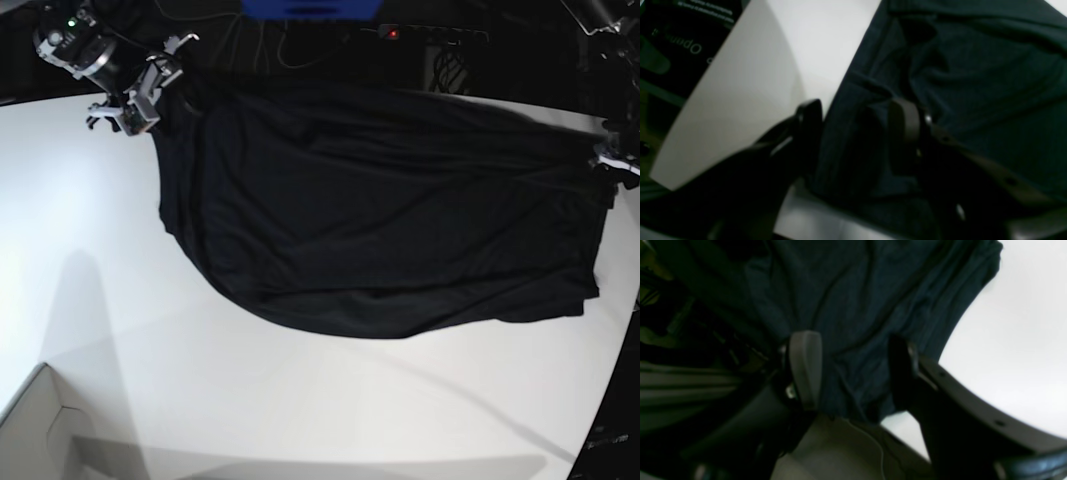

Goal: Layout the t-shirt on the table in an organized manner, then fold the t-shirt properly
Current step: 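Move the left gripper along the shirt edge and regrasp it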

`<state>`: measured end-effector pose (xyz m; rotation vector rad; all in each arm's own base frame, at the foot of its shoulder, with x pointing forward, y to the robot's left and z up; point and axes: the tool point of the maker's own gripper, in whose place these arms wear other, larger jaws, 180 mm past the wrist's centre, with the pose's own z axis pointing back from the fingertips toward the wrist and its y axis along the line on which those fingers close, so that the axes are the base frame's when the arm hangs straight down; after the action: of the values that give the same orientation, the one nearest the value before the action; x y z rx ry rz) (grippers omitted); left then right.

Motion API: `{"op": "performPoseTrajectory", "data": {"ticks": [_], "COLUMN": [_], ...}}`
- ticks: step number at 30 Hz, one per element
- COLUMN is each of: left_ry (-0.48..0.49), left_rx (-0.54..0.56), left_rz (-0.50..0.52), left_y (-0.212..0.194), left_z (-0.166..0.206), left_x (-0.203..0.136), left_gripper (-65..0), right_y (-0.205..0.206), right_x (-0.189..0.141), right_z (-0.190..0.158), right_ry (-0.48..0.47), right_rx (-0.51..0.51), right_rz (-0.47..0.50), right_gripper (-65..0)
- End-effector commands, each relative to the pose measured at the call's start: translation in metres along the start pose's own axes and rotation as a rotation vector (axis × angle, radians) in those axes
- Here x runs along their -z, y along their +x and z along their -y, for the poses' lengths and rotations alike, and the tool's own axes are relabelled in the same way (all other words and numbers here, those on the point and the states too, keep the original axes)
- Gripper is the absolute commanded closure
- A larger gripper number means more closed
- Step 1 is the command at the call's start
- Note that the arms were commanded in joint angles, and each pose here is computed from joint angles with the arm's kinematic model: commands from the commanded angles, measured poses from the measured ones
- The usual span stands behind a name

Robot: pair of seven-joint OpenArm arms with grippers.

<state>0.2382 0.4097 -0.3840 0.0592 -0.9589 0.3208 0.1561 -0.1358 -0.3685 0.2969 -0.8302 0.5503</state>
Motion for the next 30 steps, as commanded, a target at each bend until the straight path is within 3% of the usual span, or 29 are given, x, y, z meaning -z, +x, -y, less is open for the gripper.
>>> {"op": "performPoseTrajectory", "data": {"ticks": [1,5,10,13,18,22,30], "left_ry": [0.001,0.003,0.017,0.011,0.003,-0.012,-0.008], "left_rx": [0.015,0.010,0.029,0.042,0.027,-0.041,-0.118], "left_rz": [0.061,0.063,0.123,0.170,0.270,0.283,0.160], "left_y": [0.022,0.022,0.043,0.057,0.100,0.111,0.113], "left_z": [-0.004,-0.005,-0.006,0.002,0.013,0.015,0.024], "left_x": [-0.002,-0.003,-0.012,-0.016,-0.008,0.013,0.084], "left_gripper": [-31.2,-33.2,-50.7,-55.6,-55.8,-55.8,-56.1], "right_y": [0.013,0.015,0.027,0.034,0.051,0.063,0.067], "right_x": [-0.002,-0.002,0.003,0.005,0.011,0.015,0.023], "right_z": [0.002,0.005,0.012,0.015,0.025,0.035,0.053], "right_ry": [-0.001,-0.009,-0.018,-0.024,-0.042,-0.060,-0.098], "right_rx": [-0.011,-0.016,-0.033,-0.043,-0.061,-0.082,-0.113], "right_rz": [0.045,0.050,0.080,0.096,0.140,0.152,0.073], "right_gripper": [-32.7,-32.8,-32.9,-32.9,-33.0,-33.0,-33.0]}}
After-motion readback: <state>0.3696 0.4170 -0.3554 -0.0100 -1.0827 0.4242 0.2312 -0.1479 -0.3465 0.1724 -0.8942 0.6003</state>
